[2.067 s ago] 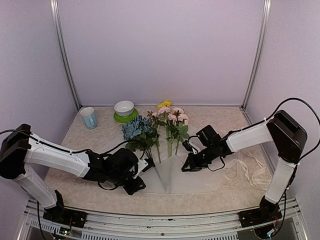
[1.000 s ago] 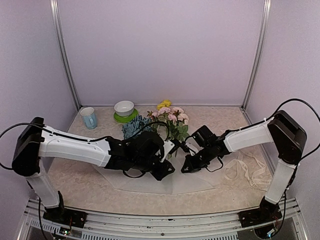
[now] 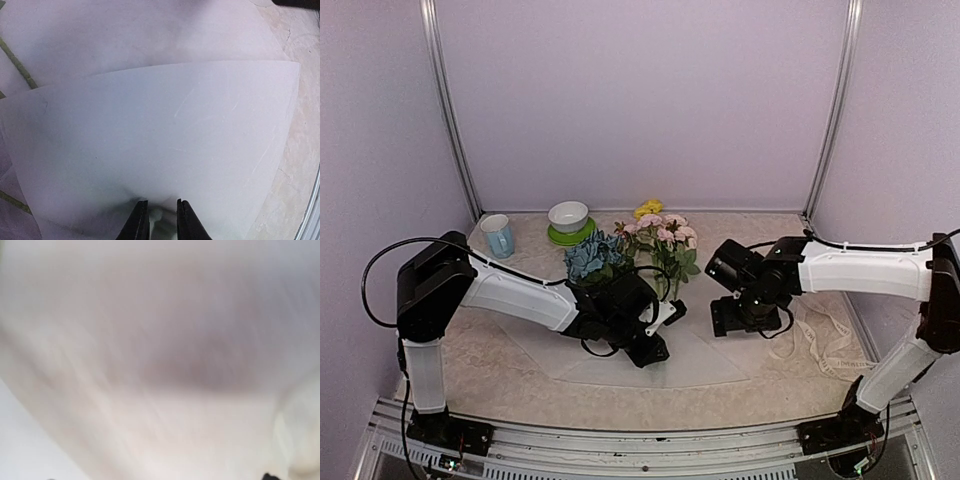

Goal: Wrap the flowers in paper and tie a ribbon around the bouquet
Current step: Pick up the one-fourth-folded wrapping paper from the center of the board.

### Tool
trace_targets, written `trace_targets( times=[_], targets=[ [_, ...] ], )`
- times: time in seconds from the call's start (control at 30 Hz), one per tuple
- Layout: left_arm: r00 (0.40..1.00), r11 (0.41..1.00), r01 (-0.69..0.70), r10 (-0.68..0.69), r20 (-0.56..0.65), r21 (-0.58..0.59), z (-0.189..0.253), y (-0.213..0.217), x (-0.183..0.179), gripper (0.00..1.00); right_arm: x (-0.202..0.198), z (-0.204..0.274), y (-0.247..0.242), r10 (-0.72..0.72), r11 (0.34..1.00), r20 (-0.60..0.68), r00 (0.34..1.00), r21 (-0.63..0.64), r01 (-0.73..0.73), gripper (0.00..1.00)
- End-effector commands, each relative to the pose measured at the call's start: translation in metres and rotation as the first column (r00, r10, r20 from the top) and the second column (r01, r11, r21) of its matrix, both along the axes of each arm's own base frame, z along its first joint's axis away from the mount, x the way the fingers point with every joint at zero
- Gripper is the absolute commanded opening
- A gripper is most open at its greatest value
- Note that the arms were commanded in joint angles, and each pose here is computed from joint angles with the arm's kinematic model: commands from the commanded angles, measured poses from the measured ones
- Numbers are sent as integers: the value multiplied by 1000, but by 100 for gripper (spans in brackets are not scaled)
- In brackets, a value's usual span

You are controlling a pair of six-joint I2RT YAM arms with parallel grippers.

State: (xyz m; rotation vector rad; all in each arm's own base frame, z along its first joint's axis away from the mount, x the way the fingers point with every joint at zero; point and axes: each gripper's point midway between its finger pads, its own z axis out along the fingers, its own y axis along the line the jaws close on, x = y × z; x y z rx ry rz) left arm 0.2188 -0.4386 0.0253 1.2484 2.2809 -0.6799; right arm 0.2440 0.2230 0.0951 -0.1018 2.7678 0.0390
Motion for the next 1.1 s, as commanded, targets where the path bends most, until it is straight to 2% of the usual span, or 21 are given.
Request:
trace_targets(
  times=[0.0,0.07,0.13,0.33,0.5,0.73,1.07],
  targets=[
    [999,999,7,-5,-43,47,-21,12,-7,20,-50,-10,-30,-136,988,-71,988,-79,130,88],
    [999,998,6,-4,-40,58,-23,13,-6,20,-65,-24,-17,-122,992,-128,984,17,125,87],
    [1000,998,4,-2,-30,69,-24,14,-4,20,-76,-39,-9,-119,985,-178,977,104,139,82],
    [1000,998,12,-11,-22,64,-21,10,-1,20,-85,-42,-12,-203,950,-203,958,194,243,76],
    [1000,999,20,-19,-25,47,-19,5,-1,21,-96,-59,3,-184,913,-275,944,308,267,73],
    [999,999,26,-25,-25,44,-16,4,-1,21,-100,-83,-8,-225,916,-311,924,255,309,65],
    [1000,999,24,-24,-9,33,-9,5,0,21,-96,-91,-38,-348,901,-256,902,172,397,35]
  ],
)
